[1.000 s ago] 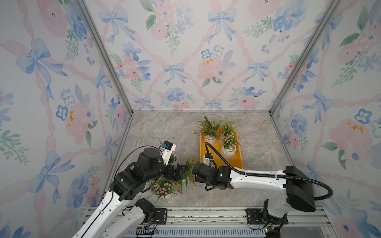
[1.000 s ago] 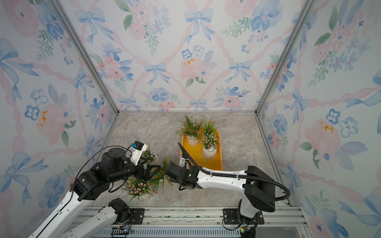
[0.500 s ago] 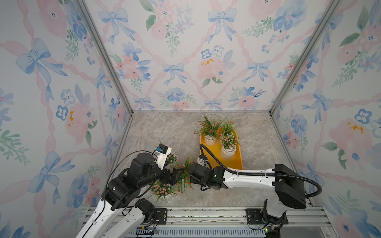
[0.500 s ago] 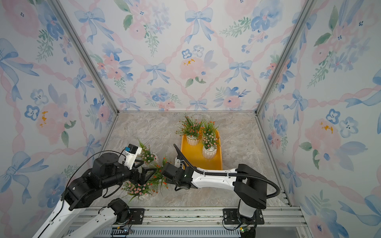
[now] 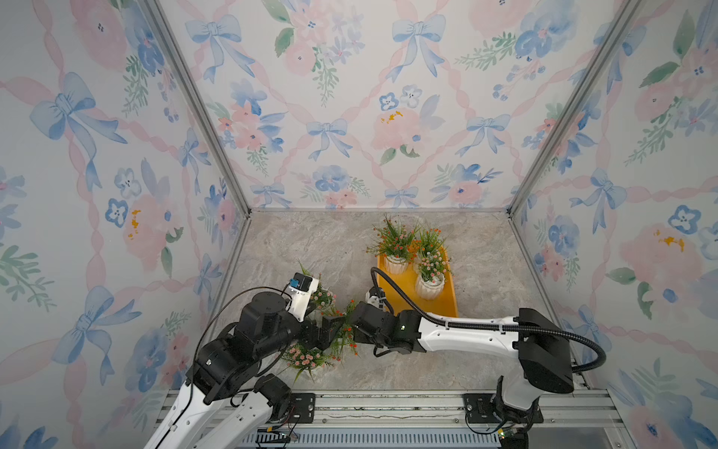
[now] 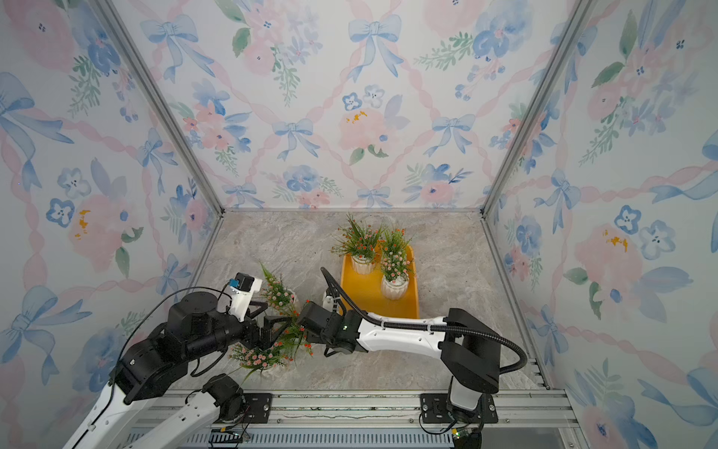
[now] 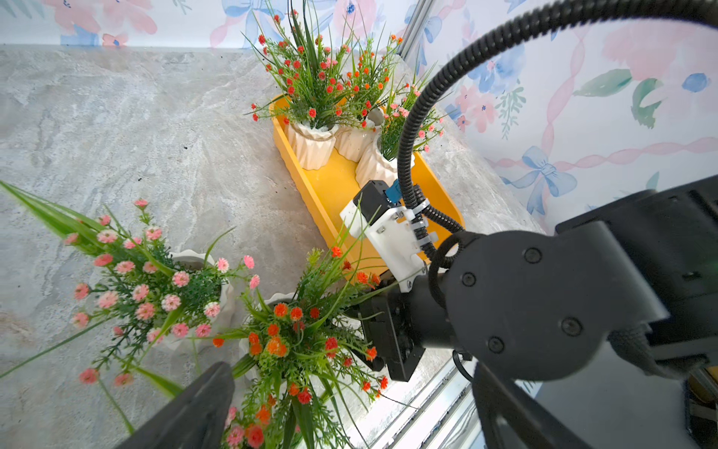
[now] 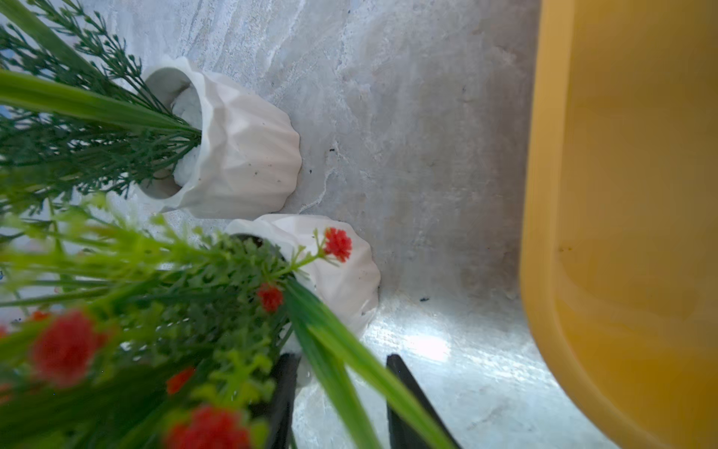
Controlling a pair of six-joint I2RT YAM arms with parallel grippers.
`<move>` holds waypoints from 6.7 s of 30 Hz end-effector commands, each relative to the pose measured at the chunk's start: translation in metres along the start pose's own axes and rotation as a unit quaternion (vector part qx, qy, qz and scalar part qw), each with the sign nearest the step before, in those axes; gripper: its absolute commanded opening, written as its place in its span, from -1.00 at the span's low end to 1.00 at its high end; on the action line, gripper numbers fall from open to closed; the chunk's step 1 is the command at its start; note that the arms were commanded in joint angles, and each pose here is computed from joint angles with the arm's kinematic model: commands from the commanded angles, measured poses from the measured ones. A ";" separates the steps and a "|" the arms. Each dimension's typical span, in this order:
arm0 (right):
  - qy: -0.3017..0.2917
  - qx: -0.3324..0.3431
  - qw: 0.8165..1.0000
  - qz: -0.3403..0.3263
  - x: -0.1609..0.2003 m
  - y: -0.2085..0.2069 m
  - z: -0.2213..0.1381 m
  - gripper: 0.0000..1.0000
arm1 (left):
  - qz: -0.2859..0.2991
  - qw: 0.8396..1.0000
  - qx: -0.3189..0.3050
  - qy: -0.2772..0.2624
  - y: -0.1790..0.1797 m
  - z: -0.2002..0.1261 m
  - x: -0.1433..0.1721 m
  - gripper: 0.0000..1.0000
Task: Put the potted gypsophila into the storage box
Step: Pick up the baby's breath potted plant from the center of the board, then place the baby's breath potted plant at the storage box.
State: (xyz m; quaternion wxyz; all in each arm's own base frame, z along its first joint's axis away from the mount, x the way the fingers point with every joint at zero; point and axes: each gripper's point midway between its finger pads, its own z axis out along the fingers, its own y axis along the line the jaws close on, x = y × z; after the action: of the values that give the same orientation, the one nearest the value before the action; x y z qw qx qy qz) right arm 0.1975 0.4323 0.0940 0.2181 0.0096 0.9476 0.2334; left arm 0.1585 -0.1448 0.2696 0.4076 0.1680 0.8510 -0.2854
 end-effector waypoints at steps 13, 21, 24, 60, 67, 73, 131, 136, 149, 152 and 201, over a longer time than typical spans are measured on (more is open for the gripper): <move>0.057 0.058 0.996 -0.038 0.025 -0.005 0.033 -0.28 | -0.015 1.000 -0.001 0.005 0.002 0.000 0.007 0.96; 0.065 0.079 0.994 -0.042 0.029 -0.013 0.038 -0.42 | -0.018 1.000 -0.010 0.015 0.007 0.005 0.016 0.96; 0.066 0.084 0.994 -0.039 0.027 -0.016 0.037 -0.50 | -0.019 1.000 -0.016 0.016 0.010 0.006 0.018 0.96; -0.039 0.080 0.995 -0.052 -0.066 -0.024 -0.053 -0.97 | 0.028 0.996 0.034 0.077 -0.014 0.025 0.005 0.96; -0.054 0.083 0.995 -0.033 -0.088 -0.039 -0.069 -0.97 | 0.064 0.993 0.043 0.094 -0.030 0.043 -0.023 0.96; -0.066 0.082 0.994 -0.010 -0.107 -0.057 -0.080 -0.97 | 0.096 0.989 0.027 0.105 -0.033 0.059 -0.034 0.96; -0.026 0.237 0.969 0.056 -0.140 -0.234 -0.117 -0.94 | 0.192 0.966 0.040 0.165 -0.106 0.247 -0.033 0.96; -0.014 0.233 0.970 0.064 -0.139 -0.245 -0.112 -0.92 | 0.183 0.970 0.010 0.162 -0.093 0.249 -0.027 0.96; 0.019 0.255 0.965 0.059 -0.137 -0.258 -0.105 -0.87 | 0.172 0.974 -0.026 0.145 -0.078 0.250 -0.034 0.96; 0.034 0.266 0.962 0.056 -0.133 -0.262 -0.104 -0.87 | 0.169 0.975 -0.034 0.141 -0.072 0.247 -0.037 0.96; -0.151 0.249 0.952 0.096 -0.151 -0.247 -0.199 0.60 | 0.165 0.980 0.030 0.106 -0.110 0.188 -0.037 0.95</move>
State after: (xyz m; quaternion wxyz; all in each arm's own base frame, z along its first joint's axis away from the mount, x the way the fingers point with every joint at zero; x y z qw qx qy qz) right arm 0.2737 0.1134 0.1923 0.3027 0.1813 0.9353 0.0277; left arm 0.2341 -0.3658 0.2333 0.3267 0.3751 0.8353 -0.2341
